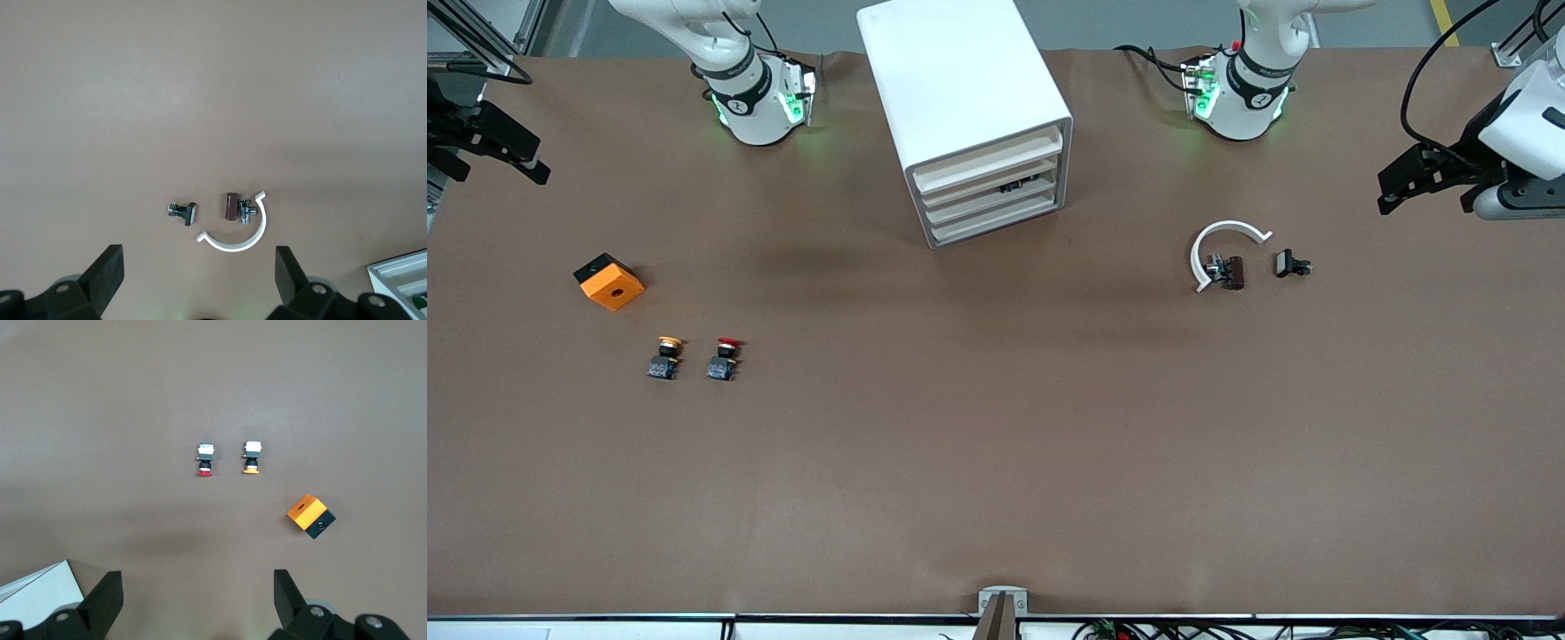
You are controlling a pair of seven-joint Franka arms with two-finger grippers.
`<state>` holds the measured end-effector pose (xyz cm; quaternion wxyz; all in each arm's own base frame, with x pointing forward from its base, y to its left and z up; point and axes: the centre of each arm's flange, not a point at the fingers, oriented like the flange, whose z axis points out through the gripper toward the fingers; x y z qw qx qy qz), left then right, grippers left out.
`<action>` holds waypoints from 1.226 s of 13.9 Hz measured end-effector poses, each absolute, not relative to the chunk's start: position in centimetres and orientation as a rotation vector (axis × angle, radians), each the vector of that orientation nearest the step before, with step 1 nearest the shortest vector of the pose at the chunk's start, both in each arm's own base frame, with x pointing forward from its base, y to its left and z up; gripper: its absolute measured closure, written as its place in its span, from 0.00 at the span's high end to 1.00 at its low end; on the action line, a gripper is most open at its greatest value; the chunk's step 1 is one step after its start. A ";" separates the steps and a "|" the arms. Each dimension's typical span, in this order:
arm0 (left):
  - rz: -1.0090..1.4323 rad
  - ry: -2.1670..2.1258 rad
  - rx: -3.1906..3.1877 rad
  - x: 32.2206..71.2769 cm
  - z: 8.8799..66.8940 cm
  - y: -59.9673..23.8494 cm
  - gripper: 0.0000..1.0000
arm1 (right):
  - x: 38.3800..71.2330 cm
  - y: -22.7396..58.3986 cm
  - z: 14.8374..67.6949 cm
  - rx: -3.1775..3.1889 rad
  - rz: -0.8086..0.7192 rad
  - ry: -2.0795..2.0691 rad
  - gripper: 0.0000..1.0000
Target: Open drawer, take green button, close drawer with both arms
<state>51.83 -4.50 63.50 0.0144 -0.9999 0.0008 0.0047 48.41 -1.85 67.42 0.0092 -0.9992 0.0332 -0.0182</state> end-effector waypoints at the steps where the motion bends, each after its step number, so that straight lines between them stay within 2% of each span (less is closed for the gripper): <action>1: 0.016 0.002 -3.113 51.8 63.5 -4.5 1.00 | 48.4 -1.8 67.4 -3.121 -0.057 0.103 1.00; 7: 0.020 0.001 -3.113 51.9 63.6 -4.5 1.00 | 48.4 -1.8 67.4 -3.122 -0.057 0.060 1.00; 10: 0.059 0.002 -3.114 53.2 62.2 -4.5 1.00 | 48.4 -1.8 67.4 -3.123 -0.058 0.044 1.00; 13: 0.196 0.024 -3.109 55.3 57.6 -5.1 1.00 | 48.4 -1.8 67.4 -3.123 -0.058 0.043 1.00; 17: 0.545 -0.023 -3.127 58.3 46.8 -6.4 1.00 | 48.4 -1.7 67.5 -3.117 -0.060 0.042 1.00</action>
